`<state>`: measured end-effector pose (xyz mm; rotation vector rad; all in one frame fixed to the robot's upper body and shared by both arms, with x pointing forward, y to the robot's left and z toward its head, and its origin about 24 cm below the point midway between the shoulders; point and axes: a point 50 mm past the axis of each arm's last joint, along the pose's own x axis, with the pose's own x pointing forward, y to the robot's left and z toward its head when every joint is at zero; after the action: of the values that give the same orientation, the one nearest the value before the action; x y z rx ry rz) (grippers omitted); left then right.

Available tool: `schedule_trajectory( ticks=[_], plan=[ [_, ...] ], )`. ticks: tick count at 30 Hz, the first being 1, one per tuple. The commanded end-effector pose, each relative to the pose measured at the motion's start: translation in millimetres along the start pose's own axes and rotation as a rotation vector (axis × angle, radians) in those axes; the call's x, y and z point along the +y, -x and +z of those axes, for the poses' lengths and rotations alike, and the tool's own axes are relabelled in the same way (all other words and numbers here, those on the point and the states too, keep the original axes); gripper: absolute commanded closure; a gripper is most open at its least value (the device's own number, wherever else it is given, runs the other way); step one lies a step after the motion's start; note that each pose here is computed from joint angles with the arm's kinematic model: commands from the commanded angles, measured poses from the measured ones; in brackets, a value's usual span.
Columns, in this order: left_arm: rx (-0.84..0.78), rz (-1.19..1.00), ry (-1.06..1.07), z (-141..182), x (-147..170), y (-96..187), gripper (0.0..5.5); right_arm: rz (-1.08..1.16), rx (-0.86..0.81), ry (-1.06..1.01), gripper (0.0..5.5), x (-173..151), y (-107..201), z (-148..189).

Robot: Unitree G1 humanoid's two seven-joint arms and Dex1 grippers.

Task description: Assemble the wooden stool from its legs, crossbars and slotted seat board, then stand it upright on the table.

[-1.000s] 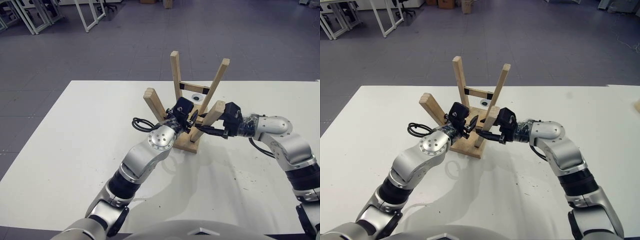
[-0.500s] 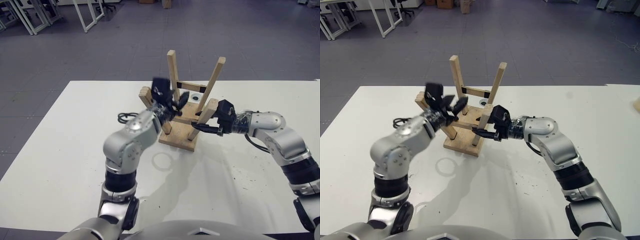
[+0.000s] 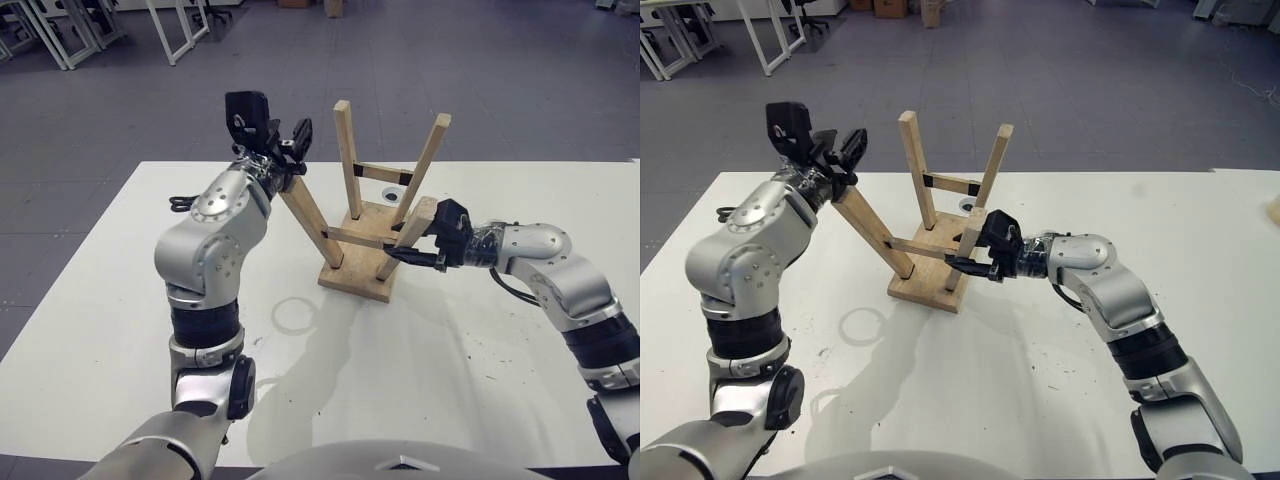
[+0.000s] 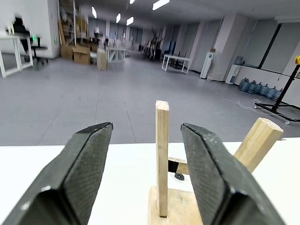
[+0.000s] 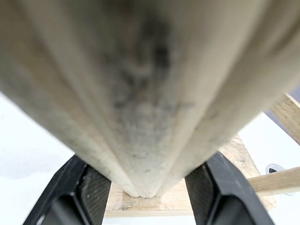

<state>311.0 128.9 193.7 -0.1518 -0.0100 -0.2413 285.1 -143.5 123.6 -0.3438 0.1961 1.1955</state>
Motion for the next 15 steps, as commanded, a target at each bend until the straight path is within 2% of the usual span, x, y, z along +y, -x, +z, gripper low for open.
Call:
schedule_trajectory(
  ticks=[1, 3, 4, 6, 7, 8, 10, 13, 15],
  plan=[
    [0.428, -0.059, 0.023, -105, -9, 15, 2.79, -0.019, 0.552, -0.349, 3.46, 44, 17, -124],
    [0.346, -0.046, 0.032, -83, 4, 10, 2.79, -0.007, 0.527, -0.340, 3.46, 47, 16, -125],
    [0.257, -0.064, 0.075, -59, 8, 7, 2.79, 0.002, 0.505, -0.340, 3.46, 48, 15, -124],
    [0.037, -0.163, 0.199, 1, 11, 7, 2.79, 0.021, 0.455, -0.349, 3.46, 47, 14, -121],
    [-0.116, -0.233, 0.294, 42, 15, 10, 2.79, 0.029, 0.428, -0.338, 3.46, 45, 14, -117],
    [-0.272, -0.276, 0.363, 84, 24, 16, 2.79, 0.042, 0.409, -0.320, 3.46, 44, 14, -114],
    [-0.466, -0.284, 0.441, 137, 46, 29, 2.79, 0.072, 0.389, -0.293, 3.46, 46, 14, -110],
    [-0.537, -0.182, 0.439, 162, 77, 41, 2.79, 0.139, 0.352, -0.257, 3.46, 49, 14, -103],
    [-0.487, -0.102, 0.427, 149, 91, 41, 2.79, 0.164, 0.328, -0.212, 3.46, 42, 13, -96]
  ],
)
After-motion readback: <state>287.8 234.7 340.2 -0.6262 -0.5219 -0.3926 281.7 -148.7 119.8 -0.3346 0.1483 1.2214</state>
